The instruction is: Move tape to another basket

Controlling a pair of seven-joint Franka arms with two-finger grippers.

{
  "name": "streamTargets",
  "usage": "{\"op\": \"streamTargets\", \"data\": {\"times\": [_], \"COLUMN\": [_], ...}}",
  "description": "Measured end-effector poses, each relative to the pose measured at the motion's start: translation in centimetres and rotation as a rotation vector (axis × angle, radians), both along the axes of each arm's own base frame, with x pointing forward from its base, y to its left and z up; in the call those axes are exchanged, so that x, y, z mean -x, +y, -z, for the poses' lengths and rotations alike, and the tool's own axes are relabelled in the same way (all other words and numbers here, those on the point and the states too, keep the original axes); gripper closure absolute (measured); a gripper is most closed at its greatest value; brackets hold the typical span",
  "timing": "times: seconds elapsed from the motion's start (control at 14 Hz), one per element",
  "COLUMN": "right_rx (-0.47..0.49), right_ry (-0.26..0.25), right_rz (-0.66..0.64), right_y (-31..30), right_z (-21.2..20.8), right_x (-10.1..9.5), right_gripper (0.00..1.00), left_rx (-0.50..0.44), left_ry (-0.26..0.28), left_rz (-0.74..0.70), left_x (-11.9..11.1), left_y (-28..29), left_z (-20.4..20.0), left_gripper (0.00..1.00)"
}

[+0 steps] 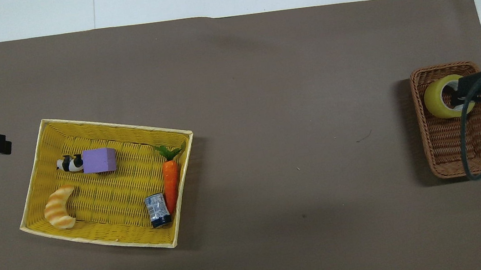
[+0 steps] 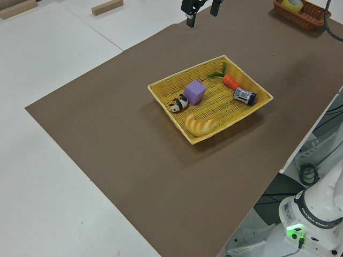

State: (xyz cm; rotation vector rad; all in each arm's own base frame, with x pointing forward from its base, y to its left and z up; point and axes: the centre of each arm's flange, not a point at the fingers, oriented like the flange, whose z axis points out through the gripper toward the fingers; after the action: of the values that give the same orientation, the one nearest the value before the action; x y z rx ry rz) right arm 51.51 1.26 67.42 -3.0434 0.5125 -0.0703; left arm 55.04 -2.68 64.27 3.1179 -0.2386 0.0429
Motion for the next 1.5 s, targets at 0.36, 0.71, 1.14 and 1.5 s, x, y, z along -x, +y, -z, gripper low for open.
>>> {"op": "streamTargets", "data": {"times": [0.36,0.71,1.14,1.5], "right_rx": [0.0,-0.008,0.002,0.037], "right_ry": [0.012,0.032,0.046,0.036], "right_rz": [-0.044,-0.067,-0.09,-0.138], "right_y": [-2.7,-4.9,-4.0,-2.8], "right_z": [0.8,1.9,2.0,1.7], "right_x": [-0.1,0.0,0.1,-0.1], "right_gripper": [0.0,0.0,0.0,0.0], "left_rx": [0.0,0.0,0.0,0.0], "left_ry": [0.0,0.0,0.0,0.0], "left_rz": [0.0,0.0,0.0,0.0], "left_x": [0.0,0.0,0.0,0.0], "left_y": [0.0,0.0,0.0,0.0], "left_z": [0.0,0.0,0.0,0.0], "left_gripper": [0.0,0.0,0.0,0.0]}}
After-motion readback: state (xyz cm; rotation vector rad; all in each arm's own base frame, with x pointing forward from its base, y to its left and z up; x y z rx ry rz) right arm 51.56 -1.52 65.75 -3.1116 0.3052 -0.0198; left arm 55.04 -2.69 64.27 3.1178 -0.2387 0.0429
